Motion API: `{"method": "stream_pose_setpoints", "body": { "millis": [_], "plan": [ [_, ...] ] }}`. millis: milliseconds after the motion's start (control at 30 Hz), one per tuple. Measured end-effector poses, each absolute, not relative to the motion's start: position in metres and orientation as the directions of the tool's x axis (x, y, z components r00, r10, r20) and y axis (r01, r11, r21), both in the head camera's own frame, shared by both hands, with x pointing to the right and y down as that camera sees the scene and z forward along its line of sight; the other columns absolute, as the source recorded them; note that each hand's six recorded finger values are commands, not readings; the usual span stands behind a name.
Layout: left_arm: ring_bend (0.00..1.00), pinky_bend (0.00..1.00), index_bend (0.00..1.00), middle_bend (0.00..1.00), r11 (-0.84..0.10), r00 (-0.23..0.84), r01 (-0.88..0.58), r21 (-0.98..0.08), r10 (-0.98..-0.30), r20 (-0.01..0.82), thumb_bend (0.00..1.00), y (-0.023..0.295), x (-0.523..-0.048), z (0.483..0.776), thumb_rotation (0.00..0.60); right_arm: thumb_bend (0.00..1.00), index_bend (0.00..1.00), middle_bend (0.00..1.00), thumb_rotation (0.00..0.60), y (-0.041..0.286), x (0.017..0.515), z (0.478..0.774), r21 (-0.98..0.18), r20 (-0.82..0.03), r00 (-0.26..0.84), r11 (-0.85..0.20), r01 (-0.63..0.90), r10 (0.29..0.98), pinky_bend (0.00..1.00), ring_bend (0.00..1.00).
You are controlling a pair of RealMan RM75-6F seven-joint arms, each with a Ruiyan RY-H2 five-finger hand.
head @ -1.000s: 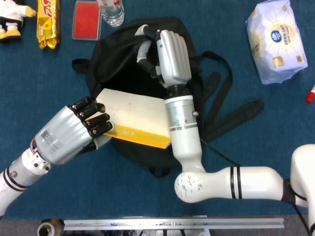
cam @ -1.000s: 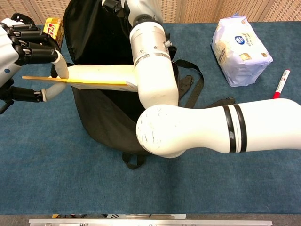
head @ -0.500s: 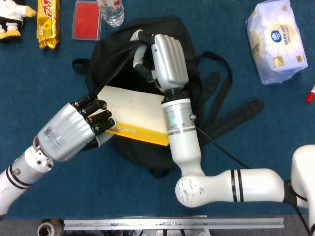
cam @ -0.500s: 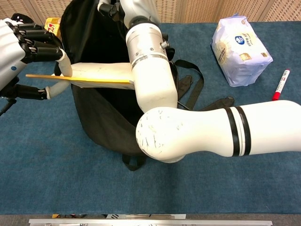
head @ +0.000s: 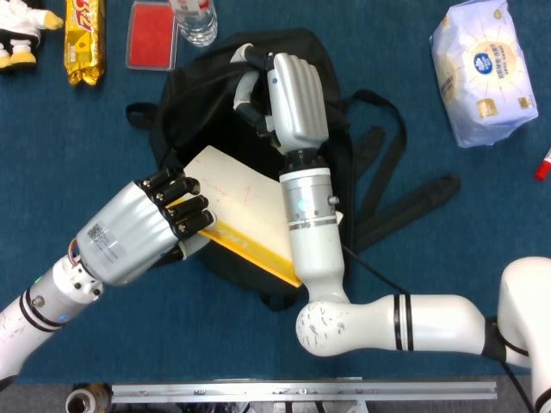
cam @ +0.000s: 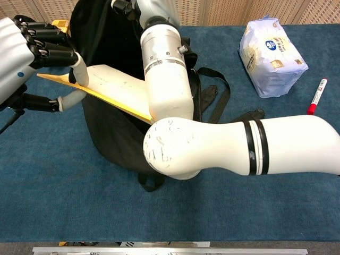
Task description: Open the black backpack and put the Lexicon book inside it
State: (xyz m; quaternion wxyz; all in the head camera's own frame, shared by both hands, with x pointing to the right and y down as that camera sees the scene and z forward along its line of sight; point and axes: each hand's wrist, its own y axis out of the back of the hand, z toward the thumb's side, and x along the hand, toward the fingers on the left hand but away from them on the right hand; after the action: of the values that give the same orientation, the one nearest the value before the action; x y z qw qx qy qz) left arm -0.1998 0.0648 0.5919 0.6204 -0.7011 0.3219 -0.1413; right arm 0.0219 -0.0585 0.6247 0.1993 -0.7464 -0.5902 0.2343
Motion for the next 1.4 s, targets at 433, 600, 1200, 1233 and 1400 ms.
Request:
{"method": "stream_pose_setpoints", "body": {
  "millis": [433, 600, 1200, 1233, 1400],
  "plan": [
    [0.45, 0.44, 0.72, 0.64, -0.035, 0.757, -0.271, -0.962, -0.625, -0.191, 0.39, 0.061, -0.191, 0.592, 0.6, 0.96, 0.73, 0.67, 0.6, -0.059, 0.021, 0.62, -0.541, -0.119, 0.215, -0.245, 0.805, 0.969, 0.84, 0.63],
    [0.45, 0.43, 0.72, 0.64, -0.034, 0.754, -0.277, -0.96, -0.628, -0.195, 0.39, 0.058, -0.187, 0.589, 0.6, 0.96, 0.73, 0.67, 0.6, -0.059, 0.022, 0.621, -0.547, -0.118, 0.23, -0.257, 0.797, 0.966, 0.84, 0.63],
    [0.45, 0.43, 0.72, 0.64, -0.07, 0.755, -0.277, -0.958, -0.632, -0.172, 0.39, 0.055, -0.172, 0.585, 0.6, 0.96, 0.73, 0.67, 0.6, -0.058, 0.022, 0.62, -0.483, -0.139, 0.245, -0.281, 0.829, 0.96, 0.84, 0.63],
    [0.45, 0.43, 0.72, 0.64, -0.073, 0.754, -0.277, -0.958, -0.634, -0.17, 0.39, 0.055, -0.171, 0.586, 0.6, 0.96, 0.73, 0.67, 0.6, -0.058, 0.022, 0.62, -0.48, -0.139, 0.245, -0.282, 0.831, 0.959, 0.84, 0.63],
    [0.45, 0.43, 0.72, 0.64, -0.091, 0.743, -0.274, -0.957, -0.652, -0.15, 0.39, 0.049, -0.167, 0.593, 0.6, 0.96, 0.73, 0.67, 0.6, -0.057, 0.022, 0.619, -0.465, -0.141, 0.255, -0.291, 0.836, 0.957, 0.84, 0.63]
  ]
}}
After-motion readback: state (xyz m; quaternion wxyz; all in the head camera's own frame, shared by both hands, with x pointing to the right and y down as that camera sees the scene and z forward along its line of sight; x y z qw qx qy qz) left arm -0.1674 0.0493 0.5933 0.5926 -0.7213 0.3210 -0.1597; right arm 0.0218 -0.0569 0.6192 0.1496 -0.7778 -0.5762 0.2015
